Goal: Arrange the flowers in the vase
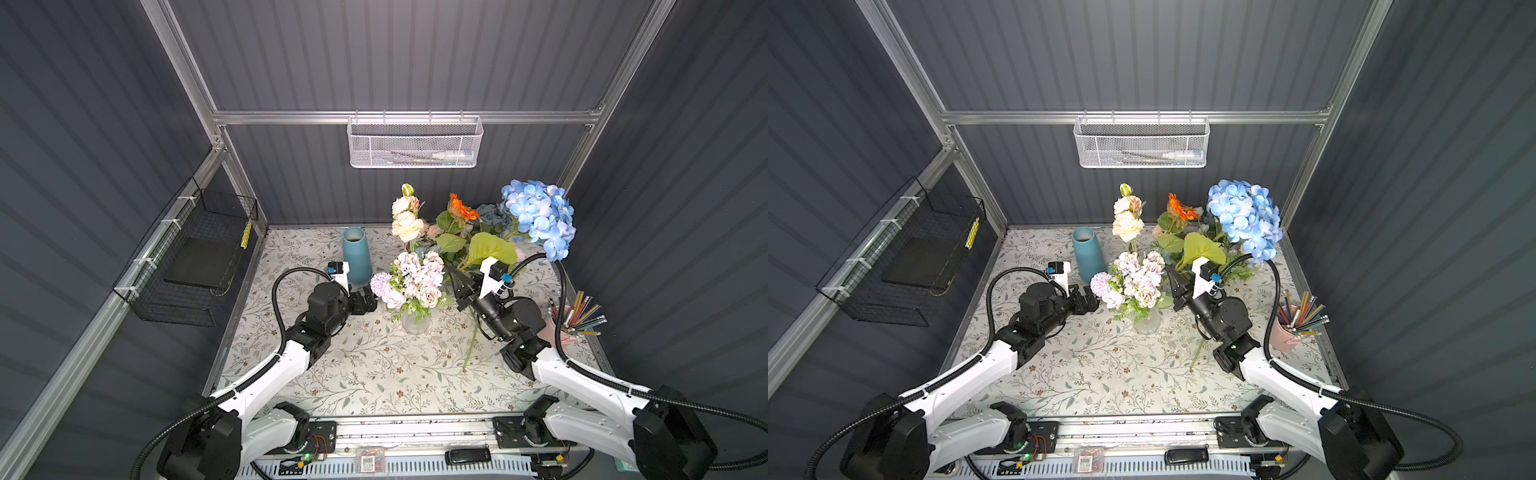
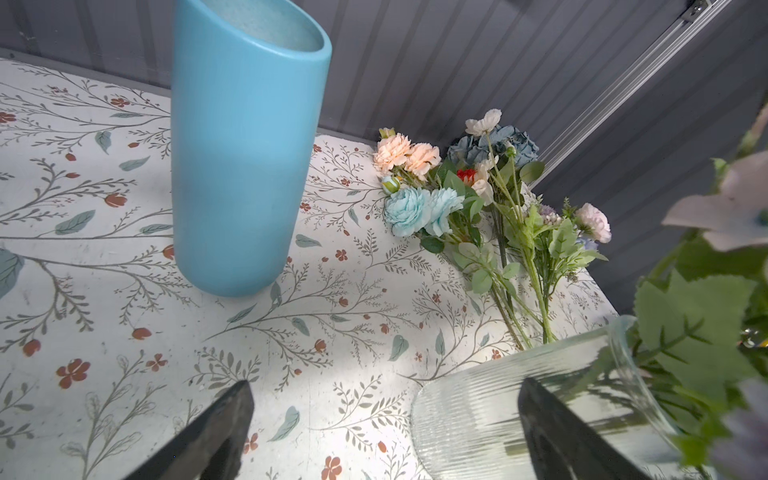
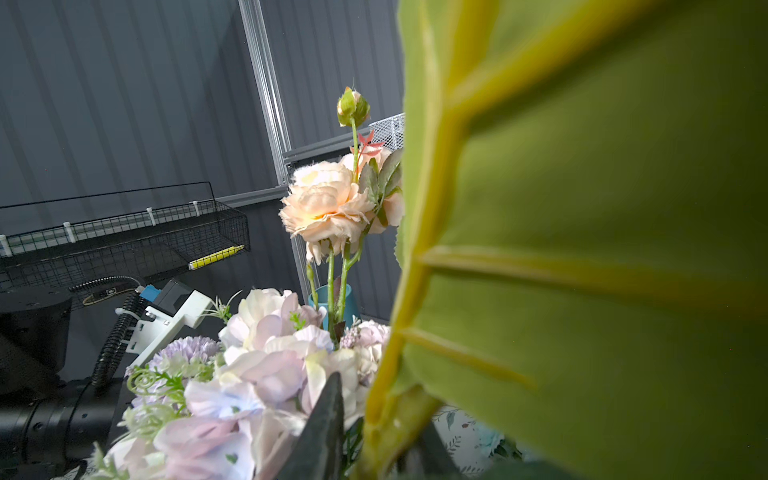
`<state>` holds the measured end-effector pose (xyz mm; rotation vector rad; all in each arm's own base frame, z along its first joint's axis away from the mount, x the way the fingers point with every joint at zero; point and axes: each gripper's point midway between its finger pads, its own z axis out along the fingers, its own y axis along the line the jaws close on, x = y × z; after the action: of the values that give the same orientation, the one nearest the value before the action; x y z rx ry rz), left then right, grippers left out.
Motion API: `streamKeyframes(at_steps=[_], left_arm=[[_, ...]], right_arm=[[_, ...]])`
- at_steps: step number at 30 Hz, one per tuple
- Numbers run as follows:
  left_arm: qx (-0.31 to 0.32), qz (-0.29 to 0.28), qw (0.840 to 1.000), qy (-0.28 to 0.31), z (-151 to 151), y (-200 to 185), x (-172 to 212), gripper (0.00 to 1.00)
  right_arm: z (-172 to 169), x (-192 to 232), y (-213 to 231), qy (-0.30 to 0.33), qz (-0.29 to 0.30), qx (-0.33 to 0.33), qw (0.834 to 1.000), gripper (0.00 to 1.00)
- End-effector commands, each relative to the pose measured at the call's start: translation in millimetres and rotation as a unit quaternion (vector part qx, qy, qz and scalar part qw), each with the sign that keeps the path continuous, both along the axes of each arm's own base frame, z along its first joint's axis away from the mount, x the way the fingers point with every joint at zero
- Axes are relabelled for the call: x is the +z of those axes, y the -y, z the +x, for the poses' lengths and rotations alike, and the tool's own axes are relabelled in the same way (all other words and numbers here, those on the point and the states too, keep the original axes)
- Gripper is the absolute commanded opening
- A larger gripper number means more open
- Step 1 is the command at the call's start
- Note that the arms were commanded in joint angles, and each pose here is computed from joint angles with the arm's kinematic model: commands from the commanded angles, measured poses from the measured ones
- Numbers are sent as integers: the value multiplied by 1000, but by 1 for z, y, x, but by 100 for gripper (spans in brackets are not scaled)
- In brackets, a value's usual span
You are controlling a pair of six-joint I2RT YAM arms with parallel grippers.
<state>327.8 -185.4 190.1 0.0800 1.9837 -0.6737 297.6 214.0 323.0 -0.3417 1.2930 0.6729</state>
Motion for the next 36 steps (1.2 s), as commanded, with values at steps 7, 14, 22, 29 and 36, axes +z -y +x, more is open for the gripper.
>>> streamKeyframes(at_steps=[7,14,22,29,36], left_arm=[[-37,8,999,9,-23,0,-21,99],[-110,0,994,24,-45,34,-19,99],[-156,-26,985,62,-55,73,-12,99],[-170,-29,976,134,-53,101,14,99],[-165,-68,966,188,-43,114,49,99]], right_arm=[[7,10,-10,7,-55,-1,998,3],[14,-12,-23,-30,-42,26,998,2],[15,-11,-19,-38,-27,19,999,4],[14,-13,-19,-55,-9,25,998,3],[13,-16,-23,-70,-3,40,997,3]])
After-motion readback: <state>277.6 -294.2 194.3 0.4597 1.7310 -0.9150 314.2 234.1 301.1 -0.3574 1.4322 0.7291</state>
